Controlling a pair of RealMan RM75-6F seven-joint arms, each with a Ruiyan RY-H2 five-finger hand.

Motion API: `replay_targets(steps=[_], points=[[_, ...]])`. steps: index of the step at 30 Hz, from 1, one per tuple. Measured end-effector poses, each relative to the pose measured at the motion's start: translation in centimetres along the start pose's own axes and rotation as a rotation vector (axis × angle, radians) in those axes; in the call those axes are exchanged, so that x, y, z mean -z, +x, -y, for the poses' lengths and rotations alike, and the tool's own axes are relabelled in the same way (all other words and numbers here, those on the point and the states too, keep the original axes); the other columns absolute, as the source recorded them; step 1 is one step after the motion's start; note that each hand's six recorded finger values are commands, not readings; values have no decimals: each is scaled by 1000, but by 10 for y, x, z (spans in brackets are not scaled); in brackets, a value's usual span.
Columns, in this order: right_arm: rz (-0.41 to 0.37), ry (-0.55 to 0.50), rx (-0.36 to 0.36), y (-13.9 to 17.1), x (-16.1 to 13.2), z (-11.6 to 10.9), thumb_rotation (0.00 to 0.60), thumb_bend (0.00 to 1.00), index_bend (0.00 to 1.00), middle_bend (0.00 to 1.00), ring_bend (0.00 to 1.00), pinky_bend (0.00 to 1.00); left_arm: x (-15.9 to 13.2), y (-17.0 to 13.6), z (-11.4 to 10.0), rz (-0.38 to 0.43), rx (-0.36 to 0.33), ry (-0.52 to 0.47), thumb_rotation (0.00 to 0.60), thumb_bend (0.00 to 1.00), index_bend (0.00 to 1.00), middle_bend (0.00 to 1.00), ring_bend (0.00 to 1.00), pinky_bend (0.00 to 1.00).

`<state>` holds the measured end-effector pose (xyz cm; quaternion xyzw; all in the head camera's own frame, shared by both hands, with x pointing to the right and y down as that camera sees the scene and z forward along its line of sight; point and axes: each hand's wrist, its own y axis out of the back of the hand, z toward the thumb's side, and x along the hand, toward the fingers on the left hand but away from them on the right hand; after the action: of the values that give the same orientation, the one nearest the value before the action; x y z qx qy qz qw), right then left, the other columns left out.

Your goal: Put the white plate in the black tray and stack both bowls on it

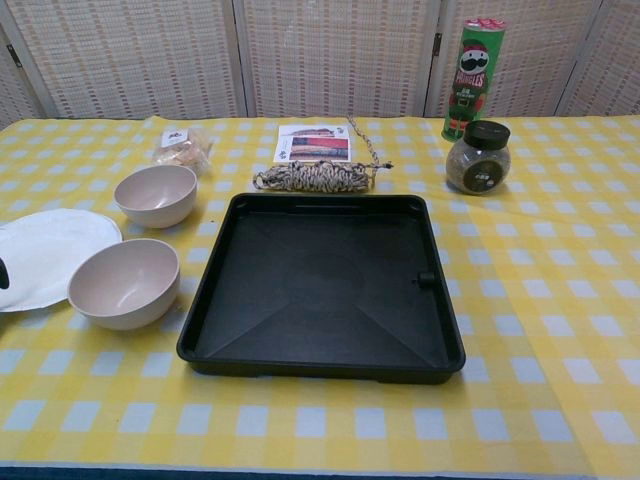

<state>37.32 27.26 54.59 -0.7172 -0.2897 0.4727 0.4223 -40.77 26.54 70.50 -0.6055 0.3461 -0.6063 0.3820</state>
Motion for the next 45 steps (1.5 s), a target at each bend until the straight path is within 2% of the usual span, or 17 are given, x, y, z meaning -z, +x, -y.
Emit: replay_targets(steps=[5, 18, 24, 28, 33, 39, 45], points=[[5, -2, 2, 0, 2, -1, 600, 369, 0, 0, 0, 0, 3, 2, 7, -15, 14, -9, 600, 342, 443, 1000, 1000, 1000], [30, -1, -46, -6, 6, 7, 600, 368, 0, 0, 0, 0, 10, 18, 13, -44, -5, -39, 600, 343, 426, 1000, 1000, 1000], [41, 1, -63, -10, 8, 9, 600, 368, 0, 0, 0, 0, 12, 25, 18, -55, -14, -27, 600, 345, 475, 1000, 1000, 1000], [43, 5, -80, -11, 9, 12, 600, 368, 0, 0, 0, 0, 12, 28, 17, -60, -40, -18, 600, 354, 551, 1000, 1000, 1000], [44, 11, -98, -12, 8, 15, 600, 369, 0, 0, 0, 0, 12, 30, 13, -57, -80, -11, 600, 449, 624, 1000, 1000, 1000], [47, 15, -94, -12, 8, 15, 600, 368, 0, 0, 0, 0, 11, 31, 13, -46, -89, -8, 600, 473, 639, 1000, 1000, 1000], [42, 19, -102, -12, 7, 16, 600, 368, 0, 0, 0, 0, 9, 27, 4, -26, -137, -2, 600, 475, 640, 1000, 1000, 1000]])
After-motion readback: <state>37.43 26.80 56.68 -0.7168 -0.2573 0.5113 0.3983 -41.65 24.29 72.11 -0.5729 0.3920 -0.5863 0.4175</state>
